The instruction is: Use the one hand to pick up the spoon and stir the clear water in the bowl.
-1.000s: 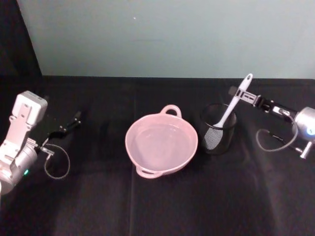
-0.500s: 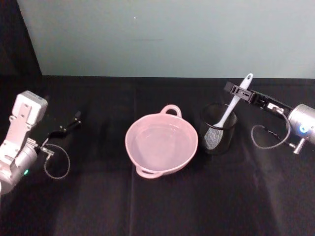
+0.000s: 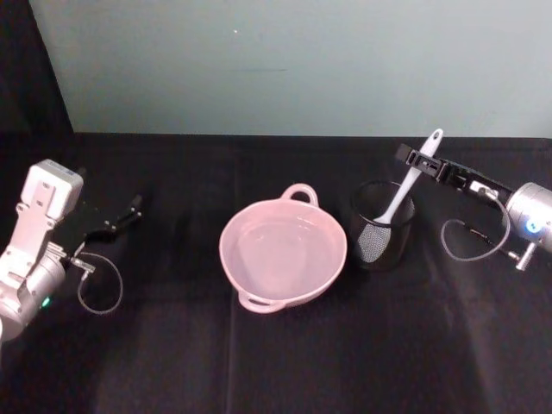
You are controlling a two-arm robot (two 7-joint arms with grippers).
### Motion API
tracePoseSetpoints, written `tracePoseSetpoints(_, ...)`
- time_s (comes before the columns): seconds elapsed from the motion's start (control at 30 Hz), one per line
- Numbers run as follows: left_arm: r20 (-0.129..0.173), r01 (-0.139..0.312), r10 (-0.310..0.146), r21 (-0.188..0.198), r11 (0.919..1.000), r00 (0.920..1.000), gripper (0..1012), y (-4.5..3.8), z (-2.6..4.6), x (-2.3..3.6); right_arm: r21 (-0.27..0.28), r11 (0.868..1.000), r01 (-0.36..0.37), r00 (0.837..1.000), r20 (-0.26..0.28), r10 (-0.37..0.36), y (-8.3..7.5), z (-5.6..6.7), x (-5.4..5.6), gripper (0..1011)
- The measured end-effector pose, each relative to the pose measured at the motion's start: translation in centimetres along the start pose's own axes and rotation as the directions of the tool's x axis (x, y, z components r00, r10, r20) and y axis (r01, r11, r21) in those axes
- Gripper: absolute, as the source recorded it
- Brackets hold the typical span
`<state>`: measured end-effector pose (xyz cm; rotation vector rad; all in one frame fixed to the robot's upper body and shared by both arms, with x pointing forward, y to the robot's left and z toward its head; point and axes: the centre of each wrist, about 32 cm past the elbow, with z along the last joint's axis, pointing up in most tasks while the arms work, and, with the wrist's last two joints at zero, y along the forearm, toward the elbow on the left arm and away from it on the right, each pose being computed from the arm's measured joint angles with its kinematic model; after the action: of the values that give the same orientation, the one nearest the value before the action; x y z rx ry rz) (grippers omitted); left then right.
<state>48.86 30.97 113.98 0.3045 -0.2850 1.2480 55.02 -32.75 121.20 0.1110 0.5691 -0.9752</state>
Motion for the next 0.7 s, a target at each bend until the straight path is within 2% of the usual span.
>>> tracePoseSetpoints(0.4, 0.0, 0.0, 0.0, 0.0, 1.0, 1.0, 1011, 0.0, 0.0, 0.0, -0.002, 1.0, 0.002, 1.0, -0.002, -0.002, -0.03, 0.01, -0.03, 565)
tracePoseSetpoints(0.53, 0.0, 0.0, 0.0, 0.0, 1.0, 1.0, 1011, 0.0, 0.0, 0.0, -0.002, 1.0, 0.002, 1.0, -0.002, -0.002, -0.03, 0.02, -0.03, 398)
tracePoseSetpoints(0.63, 0.0, 0.0, 0.0, 0.0, 1.0, 1.0, 1011, 0.0, 0.0, 0.0, -0.002, 1.0, 0.002, 1.0, -0.002, -0.002, -0.04, 0.02, -0.03, 336)
tracePoseSetpoints(0.67, 0.0, 0.0, 0.0, 0.0, 1.0, 1.0, 1011, 0.0, 0.0, 0.0, -0.002, 1.0, 0.002, 1.0, -0.002, -0.002, -0.04, 0.02, -0.04, 273)
tracePoseSetpoints(0.7, 0.0, 0.0, 0.0, 0.0, 1.0, 1.0, 1011, 0.0, 0.0, 0.0, -0.002, 1.0, 0.002, 1.0, -0.002, -0.002, -0.04, 0.02, -0.04, 255)
